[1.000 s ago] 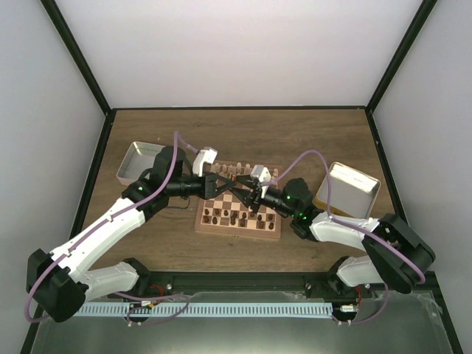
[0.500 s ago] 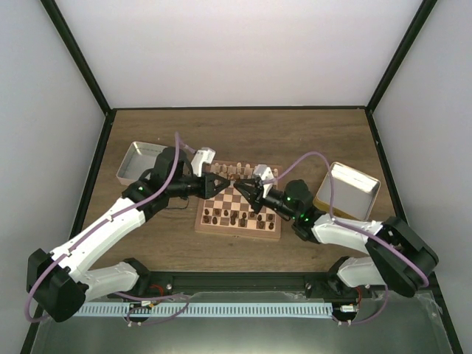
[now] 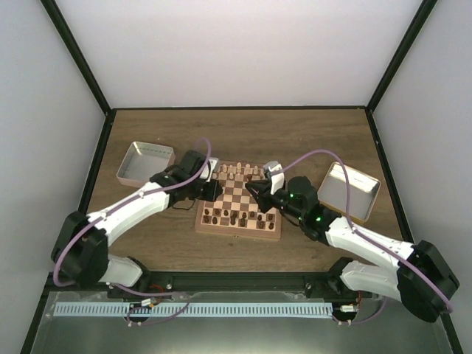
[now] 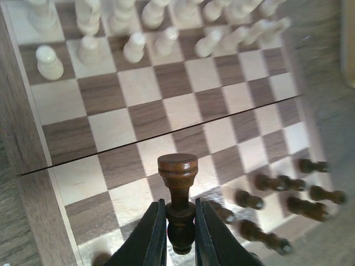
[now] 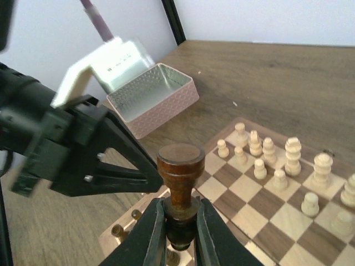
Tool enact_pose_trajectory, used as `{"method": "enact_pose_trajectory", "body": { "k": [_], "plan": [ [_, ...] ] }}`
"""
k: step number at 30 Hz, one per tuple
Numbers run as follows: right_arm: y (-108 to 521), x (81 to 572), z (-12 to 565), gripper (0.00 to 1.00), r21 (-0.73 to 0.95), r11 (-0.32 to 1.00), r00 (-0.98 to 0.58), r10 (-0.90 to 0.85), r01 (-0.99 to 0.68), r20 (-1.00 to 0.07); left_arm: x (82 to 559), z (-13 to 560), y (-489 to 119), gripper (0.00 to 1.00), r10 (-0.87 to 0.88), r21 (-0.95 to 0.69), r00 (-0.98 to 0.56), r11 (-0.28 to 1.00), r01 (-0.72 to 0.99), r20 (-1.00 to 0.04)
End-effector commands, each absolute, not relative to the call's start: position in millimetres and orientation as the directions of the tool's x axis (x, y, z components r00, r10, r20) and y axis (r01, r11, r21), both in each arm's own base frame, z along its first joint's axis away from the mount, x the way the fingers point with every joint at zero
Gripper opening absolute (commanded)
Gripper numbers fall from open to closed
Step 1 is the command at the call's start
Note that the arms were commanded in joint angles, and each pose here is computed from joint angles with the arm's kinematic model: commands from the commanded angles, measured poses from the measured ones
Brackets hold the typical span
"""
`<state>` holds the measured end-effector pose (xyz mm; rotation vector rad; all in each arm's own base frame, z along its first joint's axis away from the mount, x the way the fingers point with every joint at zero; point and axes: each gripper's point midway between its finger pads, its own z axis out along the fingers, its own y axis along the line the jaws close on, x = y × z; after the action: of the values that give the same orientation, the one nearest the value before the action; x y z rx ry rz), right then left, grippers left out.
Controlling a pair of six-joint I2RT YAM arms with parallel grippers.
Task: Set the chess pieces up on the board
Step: Place the chess piece on the chessboard.
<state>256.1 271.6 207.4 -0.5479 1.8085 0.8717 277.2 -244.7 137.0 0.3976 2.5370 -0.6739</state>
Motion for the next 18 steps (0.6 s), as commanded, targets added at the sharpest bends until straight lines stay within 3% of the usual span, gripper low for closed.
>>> {"method": "enact_pose_trajectory", "body": {
  "k": [1, 11, 18],
  "plan": [
    [259.8, 250.2, 196.4, 0.07, 0.384, 0.672, -0.501, 0.024, -0.632, -0.865, 293.6, 110.4, -242.2, 0.04, 0.19, -0.309, -0.845, 0.872, 0.379, -0.5],
    [253.8, 240.9, 204.0, 0.07, 0.41, 0.655, -0.499, 0.058, -0.634, -0.865, 316.0, 59.2, -239.3, 0.1, 0.212, -0.207, -0.878, 0.923, 0.324, -0.428],
    [254.5, 240.9, 207.4, 0.07, 0.403, 0.655, -0.494, 0.052, -0.639, -0.868, 311.8, 52.4, -238.5, 0.25, 0.234, -0.202, -0.884, 0.92, 0.336, -0.405]
  ]
}}
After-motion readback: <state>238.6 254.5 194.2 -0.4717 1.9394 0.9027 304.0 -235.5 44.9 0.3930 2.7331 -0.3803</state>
